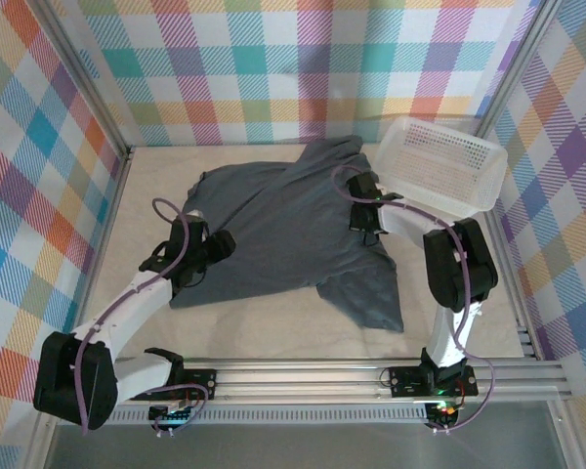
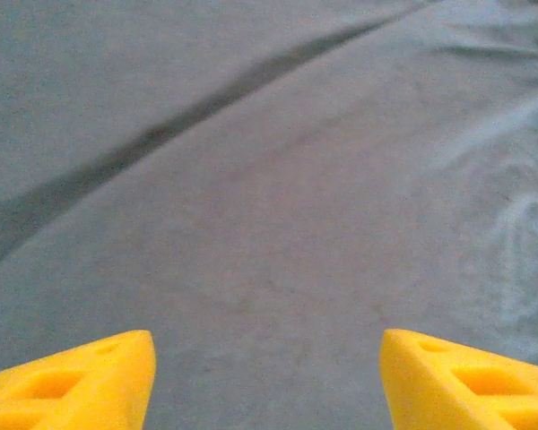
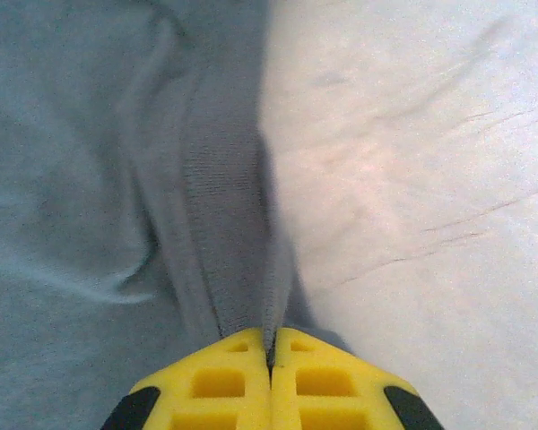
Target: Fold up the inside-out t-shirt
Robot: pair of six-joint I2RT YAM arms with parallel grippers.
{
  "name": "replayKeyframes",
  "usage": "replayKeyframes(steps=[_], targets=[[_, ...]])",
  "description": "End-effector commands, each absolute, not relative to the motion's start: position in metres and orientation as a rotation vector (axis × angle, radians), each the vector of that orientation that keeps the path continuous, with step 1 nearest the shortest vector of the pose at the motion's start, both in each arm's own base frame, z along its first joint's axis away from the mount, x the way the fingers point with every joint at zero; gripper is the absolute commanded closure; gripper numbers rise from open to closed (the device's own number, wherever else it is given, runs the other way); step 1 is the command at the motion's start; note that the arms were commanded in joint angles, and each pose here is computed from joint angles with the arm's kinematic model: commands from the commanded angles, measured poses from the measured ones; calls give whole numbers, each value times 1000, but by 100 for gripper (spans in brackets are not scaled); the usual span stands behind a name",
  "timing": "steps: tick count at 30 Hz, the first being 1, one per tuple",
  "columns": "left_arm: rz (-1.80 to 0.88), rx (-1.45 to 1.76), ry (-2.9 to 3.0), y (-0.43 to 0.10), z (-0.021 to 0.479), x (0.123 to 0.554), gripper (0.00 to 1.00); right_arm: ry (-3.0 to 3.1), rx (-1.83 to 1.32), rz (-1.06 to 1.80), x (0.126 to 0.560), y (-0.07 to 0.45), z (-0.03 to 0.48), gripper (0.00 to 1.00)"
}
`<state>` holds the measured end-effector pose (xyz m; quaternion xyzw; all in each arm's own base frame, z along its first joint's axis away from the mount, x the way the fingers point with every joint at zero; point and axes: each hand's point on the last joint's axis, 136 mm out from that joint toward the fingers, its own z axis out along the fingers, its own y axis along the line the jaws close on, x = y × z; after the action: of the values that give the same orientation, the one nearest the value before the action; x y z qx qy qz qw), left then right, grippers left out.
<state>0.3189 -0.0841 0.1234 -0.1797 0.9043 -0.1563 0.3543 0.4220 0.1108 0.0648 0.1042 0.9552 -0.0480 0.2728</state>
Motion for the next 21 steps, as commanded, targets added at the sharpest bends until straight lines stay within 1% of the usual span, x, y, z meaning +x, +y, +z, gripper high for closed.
replayKeyframes(steps=[1,2,3,4,5,6,7,11,14,17,21], targets=[[-163,-548,2340,-49,126,307,36,2499,516,-283,406,47,83,100],[-143,-550,2341,-47,126,307,37,2498,562,-303,401,35,80,100],[-137,-547,2344,-46,125,307,37,2495,607,-341,395,22,77,97],[-140,-546,2348,-47,123,307,37,2490,637,-376,391,13,75,81],[-160,-540,2348,-50,122,308,36,2508,660,-375,388,10,73,63],[-182,-529,2353,-53,121,309,36,2524,631,-357,390,13,72,51],[-210,-517,2356,-57,119,309,35,2549,610,-318,390,19,73,46],[-283,-486,2354,-67,119,309,31,2556,625,-148,374,32,86,43],[-255,-505,2356,-61,121,302,31,2596,698,52,348,46,74,43],[-204,-527,2353,-52,122,296,32,2663,835,89,314,40,52,43],[-175,-554,2343,-44,125,291,33,2685,894,80,288,32,29,42]])
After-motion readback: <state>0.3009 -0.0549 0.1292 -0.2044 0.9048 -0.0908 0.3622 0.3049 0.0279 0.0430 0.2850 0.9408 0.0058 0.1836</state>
